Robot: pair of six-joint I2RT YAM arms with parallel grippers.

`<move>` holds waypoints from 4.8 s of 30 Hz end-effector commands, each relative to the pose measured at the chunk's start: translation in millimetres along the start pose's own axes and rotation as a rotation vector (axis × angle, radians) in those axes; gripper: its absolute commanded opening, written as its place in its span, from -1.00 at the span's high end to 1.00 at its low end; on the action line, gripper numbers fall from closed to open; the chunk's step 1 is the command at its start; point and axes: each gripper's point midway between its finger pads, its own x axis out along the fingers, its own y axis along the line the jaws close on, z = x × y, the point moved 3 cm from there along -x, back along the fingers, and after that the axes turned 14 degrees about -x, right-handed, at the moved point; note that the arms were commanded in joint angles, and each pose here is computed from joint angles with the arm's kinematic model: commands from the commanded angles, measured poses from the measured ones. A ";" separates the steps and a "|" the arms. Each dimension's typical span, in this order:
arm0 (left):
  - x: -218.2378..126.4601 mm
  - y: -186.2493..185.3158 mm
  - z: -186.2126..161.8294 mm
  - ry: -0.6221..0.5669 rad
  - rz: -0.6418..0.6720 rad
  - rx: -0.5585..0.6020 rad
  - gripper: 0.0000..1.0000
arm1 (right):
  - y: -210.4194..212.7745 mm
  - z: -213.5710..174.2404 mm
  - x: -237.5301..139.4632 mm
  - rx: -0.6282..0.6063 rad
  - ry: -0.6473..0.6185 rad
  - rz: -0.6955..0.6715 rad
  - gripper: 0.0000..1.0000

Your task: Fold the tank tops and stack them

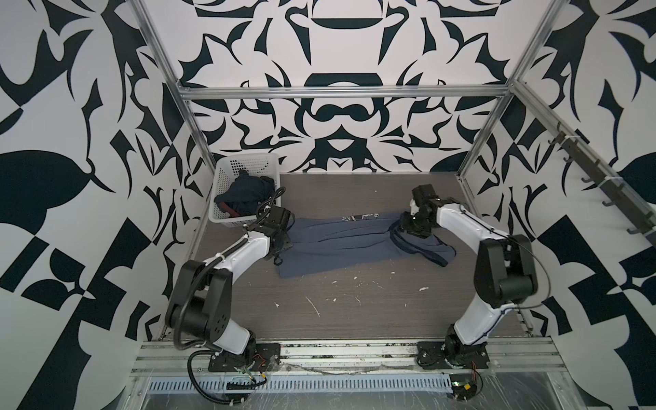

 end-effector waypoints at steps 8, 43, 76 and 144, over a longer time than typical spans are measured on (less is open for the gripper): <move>-7.3 -42.6 -56.2 0.104 -0.170 0.129 -0.27 | -51.7 -84.9 -10.3 0.189 0.048 -0.174 -0.17; 68.0 3.0 -85.0 0.203 0.002 0.126 -0.27 | -126.8 -28.0 20.2 0.201 0.094 -0.534 -0.12; 72.7 30.2 -98.3 0.200 0.017 0.135 -0.29 | -158.0 41.6 21.3 0.102 0.185 -0.665 0.90; -71.4 -15.5 -284.4 0.437 -0.291 0.607 -0.34 | 2.7 134.2 89.3 -0.164 0.083 -0.200 -0.26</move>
